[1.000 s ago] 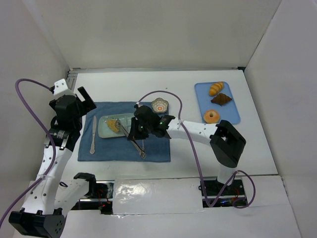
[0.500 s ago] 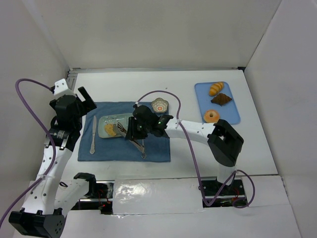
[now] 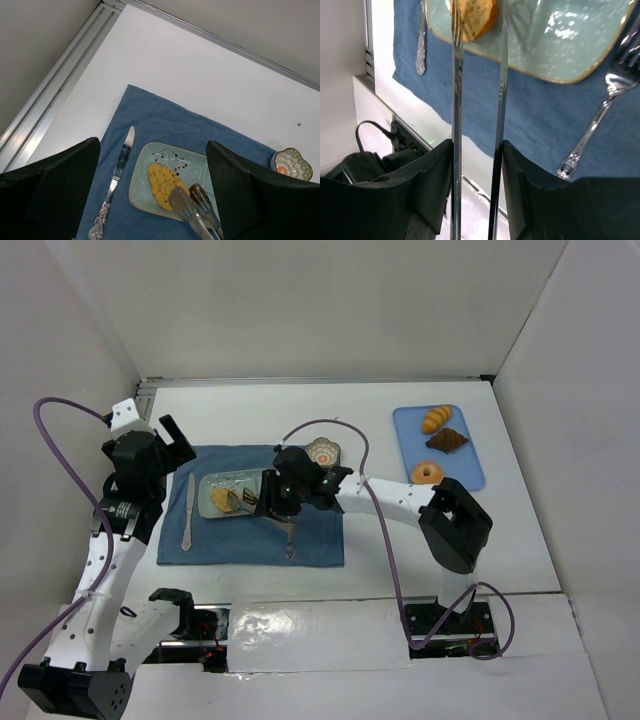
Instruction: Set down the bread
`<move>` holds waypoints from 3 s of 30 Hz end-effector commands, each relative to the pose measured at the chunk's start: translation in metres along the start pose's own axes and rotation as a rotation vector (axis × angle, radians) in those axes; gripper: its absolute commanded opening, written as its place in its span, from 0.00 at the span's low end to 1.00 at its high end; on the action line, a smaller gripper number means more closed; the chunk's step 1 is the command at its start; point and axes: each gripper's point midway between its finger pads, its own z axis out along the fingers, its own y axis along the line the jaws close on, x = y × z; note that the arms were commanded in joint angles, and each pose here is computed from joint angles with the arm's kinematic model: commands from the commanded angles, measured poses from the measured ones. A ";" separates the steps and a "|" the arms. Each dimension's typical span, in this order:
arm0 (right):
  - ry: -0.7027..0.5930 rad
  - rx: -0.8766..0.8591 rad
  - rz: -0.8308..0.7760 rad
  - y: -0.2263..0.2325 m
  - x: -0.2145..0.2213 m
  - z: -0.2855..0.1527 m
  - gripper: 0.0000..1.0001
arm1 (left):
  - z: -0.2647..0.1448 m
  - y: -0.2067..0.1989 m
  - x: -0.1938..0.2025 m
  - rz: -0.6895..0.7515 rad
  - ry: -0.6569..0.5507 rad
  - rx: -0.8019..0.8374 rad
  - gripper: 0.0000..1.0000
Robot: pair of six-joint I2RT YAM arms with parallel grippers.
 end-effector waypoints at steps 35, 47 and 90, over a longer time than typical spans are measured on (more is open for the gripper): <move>-0.628 0.511 0.030 -0.118 -0.008 -0.110 0.46 | 0.001 -0.011 -0.012 -0.007 -0.028 0.049 1.00; -0.518 0.540 -0.034 -0.135 0.020 -0.065 0.46 | 0.000 -0.013 -0.011 -0.007 -0.025 0.058 1.00; -0.876 0.415 -0.033 -0.122 -0.179 -0.314 1.00 | 0.000 -0.042 -0.005 0.051 -0.032 0.245 1.00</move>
